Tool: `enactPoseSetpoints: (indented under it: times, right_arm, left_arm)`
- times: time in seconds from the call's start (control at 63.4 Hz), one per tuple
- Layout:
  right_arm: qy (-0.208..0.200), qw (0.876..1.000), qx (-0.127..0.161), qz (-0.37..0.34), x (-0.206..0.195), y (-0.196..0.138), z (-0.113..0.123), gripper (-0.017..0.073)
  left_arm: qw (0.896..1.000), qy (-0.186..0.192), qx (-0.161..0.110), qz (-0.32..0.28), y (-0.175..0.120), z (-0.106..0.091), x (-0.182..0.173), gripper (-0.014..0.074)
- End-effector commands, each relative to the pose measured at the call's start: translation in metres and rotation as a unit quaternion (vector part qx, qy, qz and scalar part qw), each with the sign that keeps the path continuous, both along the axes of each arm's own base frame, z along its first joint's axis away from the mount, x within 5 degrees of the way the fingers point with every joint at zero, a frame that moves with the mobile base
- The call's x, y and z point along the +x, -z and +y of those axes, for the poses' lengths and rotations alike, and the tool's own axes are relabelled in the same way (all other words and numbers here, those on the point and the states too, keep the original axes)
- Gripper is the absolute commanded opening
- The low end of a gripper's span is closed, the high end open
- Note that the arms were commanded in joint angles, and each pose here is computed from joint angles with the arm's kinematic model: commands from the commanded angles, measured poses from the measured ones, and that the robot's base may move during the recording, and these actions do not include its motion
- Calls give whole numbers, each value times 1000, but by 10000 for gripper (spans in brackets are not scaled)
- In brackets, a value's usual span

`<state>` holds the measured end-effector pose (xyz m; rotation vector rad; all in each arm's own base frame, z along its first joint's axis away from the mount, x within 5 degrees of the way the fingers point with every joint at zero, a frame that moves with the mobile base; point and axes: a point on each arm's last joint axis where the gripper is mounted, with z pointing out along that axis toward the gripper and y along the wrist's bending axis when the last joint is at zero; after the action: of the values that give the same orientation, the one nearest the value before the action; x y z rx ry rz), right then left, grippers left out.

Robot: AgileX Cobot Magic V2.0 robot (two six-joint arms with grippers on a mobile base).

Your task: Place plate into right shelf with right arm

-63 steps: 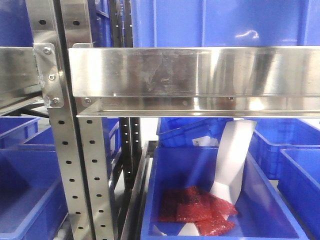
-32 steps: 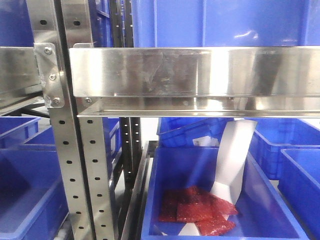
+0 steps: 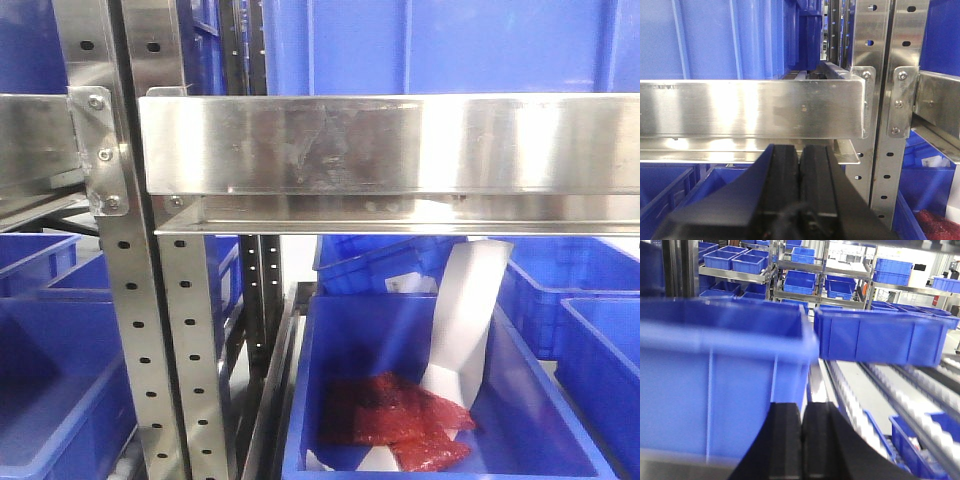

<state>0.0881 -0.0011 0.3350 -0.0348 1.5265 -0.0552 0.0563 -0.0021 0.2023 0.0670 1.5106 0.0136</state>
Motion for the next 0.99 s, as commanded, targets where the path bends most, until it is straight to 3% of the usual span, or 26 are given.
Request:
enactPoseSetpoints:
  times: [0.0, 0.252, 0.741, 0.978]
  right_arm:
    - [-3, 998, -12, -55, -13, 2, 1, 52]
    - [-3, 998, -12, -56, -27, 36, 1, 52]
    - [-4, 998, -11, -56, -27, 40, 1, 52]
    - [-8, 999, -12, -49, -30, 77, 1, 52]
  left_arm:
    - [999, -5, -5, -41, -5, 1, -1, -47]
    - [999, -5, -5, -41, -5, 1, -1, -47]
    - [999, -5, -5, -41, -5, 1, -1, -47]
    - [999, -5, -5, -41, -5, 1, -1, -47]
